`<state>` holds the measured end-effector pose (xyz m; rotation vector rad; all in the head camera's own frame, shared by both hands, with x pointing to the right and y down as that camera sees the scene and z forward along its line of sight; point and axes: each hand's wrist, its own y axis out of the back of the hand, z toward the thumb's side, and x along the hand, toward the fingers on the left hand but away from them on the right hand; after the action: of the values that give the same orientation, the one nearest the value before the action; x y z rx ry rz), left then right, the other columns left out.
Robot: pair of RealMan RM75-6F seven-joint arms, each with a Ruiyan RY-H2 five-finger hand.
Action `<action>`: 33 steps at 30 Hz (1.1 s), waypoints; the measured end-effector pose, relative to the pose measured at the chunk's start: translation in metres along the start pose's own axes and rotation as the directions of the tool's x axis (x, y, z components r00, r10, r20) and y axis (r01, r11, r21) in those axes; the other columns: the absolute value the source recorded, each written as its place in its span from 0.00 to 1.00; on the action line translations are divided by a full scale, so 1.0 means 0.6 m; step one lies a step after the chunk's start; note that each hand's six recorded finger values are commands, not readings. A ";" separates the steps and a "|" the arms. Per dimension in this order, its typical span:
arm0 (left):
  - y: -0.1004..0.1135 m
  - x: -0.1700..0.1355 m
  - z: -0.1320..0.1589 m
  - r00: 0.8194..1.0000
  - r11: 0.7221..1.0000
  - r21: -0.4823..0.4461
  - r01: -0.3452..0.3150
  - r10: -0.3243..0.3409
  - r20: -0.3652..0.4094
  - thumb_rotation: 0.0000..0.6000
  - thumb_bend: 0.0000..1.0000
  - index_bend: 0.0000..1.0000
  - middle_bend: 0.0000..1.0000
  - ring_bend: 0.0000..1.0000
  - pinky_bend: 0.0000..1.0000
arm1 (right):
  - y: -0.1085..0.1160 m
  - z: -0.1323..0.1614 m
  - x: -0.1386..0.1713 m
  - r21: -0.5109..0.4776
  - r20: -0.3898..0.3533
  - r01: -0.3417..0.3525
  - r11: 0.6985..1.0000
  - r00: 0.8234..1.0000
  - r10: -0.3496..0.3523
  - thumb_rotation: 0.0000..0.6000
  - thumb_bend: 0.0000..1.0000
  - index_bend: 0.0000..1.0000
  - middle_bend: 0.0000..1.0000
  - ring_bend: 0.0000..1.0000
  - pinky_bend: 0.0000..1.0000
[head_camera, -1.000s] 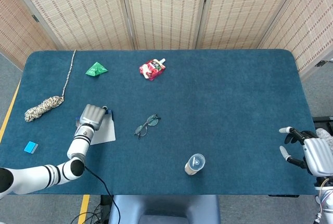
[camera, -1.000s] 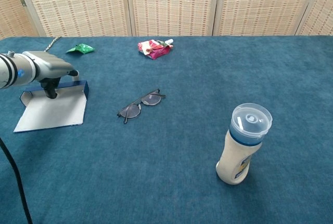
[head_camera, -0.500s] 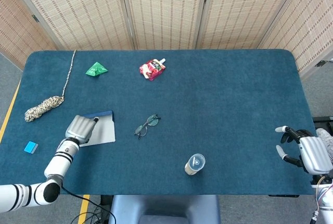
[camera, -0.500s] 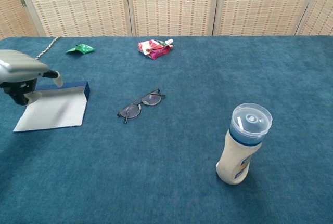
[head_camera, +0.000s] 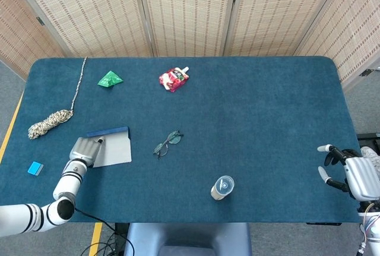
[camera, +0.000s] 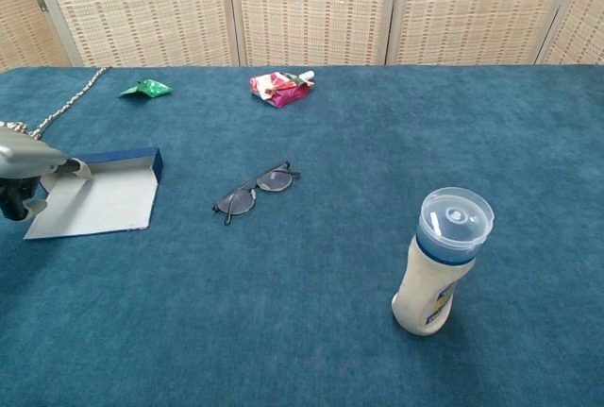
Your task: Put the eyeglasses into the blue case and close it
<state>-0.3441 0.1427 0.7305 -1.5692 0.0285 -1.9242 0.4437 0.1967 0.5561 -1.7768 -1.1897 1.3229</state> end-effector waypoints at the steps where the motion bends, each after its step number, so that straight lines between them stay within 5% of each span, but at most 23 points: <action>1: 0.001 0.004 0.005 1.000 1.000 -0.007 0.004 -0.004 0.004 1.00 0.61 0.00 0.94 0.90 0.91 | 0.000 0.000 0.000 0.000 0.000 0.000 1.000 1.000 0.000 1.00 0.35 0.33 0.58 0.56 0.35; 13: 0.051 0.036 0.048 0.998 0.998 0.017 -0.059 0.059 0.003 1.00 0.61 0.00 0.94 0.90 0.91 | 0.003 -0.004 0.005 0.001 0.009 0.005 1.000 1.000 -0.005 1.00 0.34 0.33 0.60 0.57 0.35; 24: 0.102 0.031 0.064 0.983 0.982 0.039 -0.183 0.183 0.006 1.00 0.61 0.00 0.94 0.90 0.91 | 0.008 -0.004 0.007 0.005 0.012 0.011 1.000 1.000 -0.011 1.00 0.35 0.33 0.60 0.57 0.35; 28: 0.103 0.012 0.071 0.980 0.980 0.033 -0.195 0.194 0.039 1.00 0.61 0.01 0.94 0.90 0.91 | 0.007 -0.004 0.007 0.004 0.011 0.011 1.000 1.000 -0.011 1.00 0.35 0.33 0.60 0.57 0.35; 33: 0.118 -0.019 0.091 0.956 0.962 0.016 -0.274 0.270 0.117 1.00 0.61 0.13 0.94 0.90 0.91 | 0.005 -0.004 0.005 0.002 0.007 0.006 1.000 1.000 -0.006 1.00 0.35 0.33 0.60 0.57 0.35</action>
<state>-0.2625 0.1129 0.7074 -1.5622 0.1575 -1.6131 0.4470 0.1984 0.5528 -1.7671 -1.1966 1.3269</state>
